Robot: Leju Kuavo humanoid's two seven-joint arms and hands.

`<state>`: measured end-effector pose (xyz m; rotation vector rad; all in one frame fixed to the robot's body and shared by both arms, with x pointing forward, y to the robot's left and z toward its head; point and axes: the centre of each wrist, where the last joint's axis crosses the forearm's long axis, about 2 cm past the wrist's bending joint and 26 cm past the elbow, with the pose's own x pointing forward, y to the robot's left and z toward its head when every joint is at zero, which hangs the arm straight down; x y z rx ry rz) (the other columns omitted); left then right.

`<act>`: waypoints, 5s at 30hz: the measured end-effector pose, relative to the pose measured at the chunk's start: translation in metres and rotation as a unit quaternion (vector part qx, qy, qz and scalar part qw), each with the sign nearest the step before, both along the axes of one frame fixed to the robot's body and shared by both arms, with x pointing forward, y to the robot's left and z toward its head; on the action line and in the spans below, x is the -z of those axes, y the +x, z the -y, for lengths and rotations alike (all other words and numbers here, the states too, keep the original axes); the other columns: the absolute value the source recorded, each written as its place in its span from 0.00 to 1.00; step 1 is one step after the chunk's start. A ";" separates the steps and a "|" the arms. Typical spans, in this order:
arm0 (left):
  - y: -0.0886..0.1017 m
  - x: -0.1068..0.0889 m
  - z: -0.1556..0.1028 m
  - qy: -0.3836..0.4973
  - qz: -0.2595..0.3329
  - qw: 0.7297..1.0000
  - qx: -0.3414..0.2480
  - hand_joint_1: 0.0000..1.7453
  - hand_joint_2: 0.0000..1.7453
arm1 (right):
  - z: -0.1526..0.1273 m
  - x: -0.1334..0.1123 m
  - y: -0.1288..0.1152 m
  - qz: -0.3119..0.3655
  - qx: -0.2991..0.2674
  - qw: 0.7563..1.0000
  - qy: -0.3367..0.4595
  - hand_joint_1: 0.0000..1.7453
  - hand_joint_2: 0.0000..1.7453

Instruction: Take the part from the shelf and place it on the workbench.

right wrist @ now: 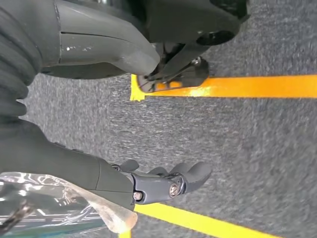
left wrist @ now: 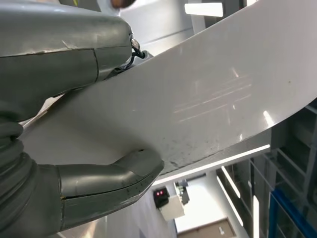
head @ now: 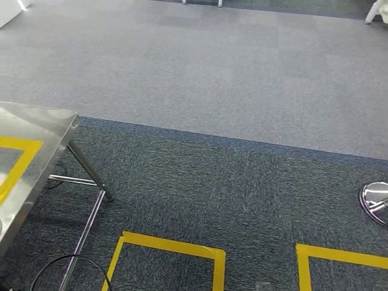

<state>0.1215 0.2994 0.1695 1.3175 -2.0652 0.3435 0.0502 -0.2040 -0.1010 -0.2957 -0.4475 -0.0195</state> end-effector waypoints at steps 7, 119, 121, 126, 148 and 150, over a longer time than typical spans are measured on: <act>0.000 0.000 -0.001 0.007 -0.003 1.000 -0.003 1.00 1.00 | 0.000 0.000 0.002 0.010 0.000 1.000 -0.012 0.00 1.00; 0.018 0.014 0.026 0.001 -0.022 0.998 0.060 1.00 1.00 | -0.010 -0.001 0.007 0.049 0.025 0.994 0.092 0.00 1.00; 0.018 0.014 0.026 0.001 -0.022 0.998 0.060 1.00 1.00 | -0.010 -0.001 0.007 0.049 0.025 0.994 0.092 0.00 1.00; 0.018 0.014 0.026 0.001 -0.023 0.998 0.060 1.00 1.00 | -0.009 -0.001 0.005 0.047 0.025 0.994 0.091 0.00 1.00; 0.019 0.013 0.026 0.003 -0.021 0.998 0.061 1.00 1.00 | -0.011 -0.001 0.005 0.043 0.018 0.995 0.092 0.00 1.00; 0.020 0.013 0.026 0.003 -0.021 0.998 0.061 1.00 1.00 | -0.011 -0.001 0.006 0.045 0.017 0.995 0.092 0.00 1.00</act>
